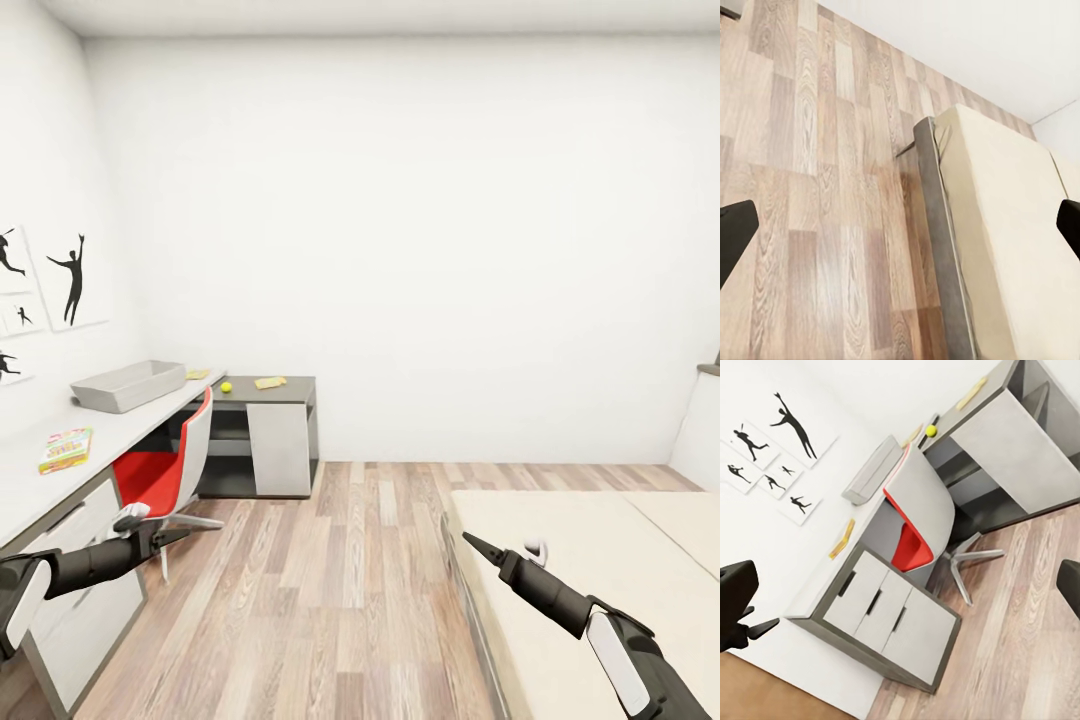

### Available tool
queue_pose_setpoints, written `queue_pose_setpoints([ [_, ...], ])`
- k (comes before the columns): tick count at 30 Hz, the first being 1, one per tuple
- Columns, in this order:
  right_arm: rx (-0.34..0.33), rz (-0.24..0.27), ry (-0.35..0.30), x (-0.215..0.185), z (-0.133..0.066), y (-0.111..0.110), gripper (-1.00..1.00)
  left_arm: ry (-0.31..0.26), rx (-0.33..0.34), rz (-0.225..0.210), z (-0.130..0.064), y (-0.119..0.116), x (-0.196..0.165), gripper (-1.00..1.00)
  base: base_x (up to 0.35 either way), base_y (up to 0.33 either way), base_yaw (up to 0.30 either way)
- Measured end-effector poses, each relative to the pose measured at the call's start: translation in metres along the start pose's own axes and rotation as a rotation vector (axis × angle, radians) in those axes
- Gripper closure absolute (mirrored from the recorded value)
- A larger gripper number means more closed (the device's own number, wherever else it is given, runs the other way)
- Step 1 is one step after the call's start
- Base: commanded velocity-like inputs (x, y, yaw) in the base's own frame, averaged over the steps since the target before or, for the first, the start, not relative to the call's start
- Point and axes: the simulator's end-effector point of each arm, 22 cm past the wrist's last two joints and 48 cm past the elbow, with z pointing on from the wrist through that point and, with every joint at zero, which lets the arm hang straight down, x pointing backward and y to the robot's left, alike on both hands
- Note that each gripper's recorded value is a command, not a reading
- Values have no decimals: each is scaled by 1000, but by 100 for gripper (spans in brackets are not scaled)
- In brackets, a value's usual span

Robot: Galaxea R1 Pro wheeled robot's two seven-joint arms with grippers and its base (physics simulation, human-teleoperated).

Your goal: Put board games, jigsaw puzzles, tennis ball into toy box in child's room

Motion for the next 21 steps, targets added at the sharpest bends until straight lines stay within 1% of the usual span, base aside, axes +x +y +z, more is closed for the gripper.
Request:
queue_pose_setpoints([
  [9,3,0,0,0,0,-1,-100,0,-1,0,0,0,0,-100,-11,0,2],
  [16,5,1,1,0,0,-1,-100,1,0,0,0,0,0,-100,-85,0,0],
  [21,5,2,2,0,0,-1,-100,-1,0,0,0,0,0,-100,-34,0,0],
])
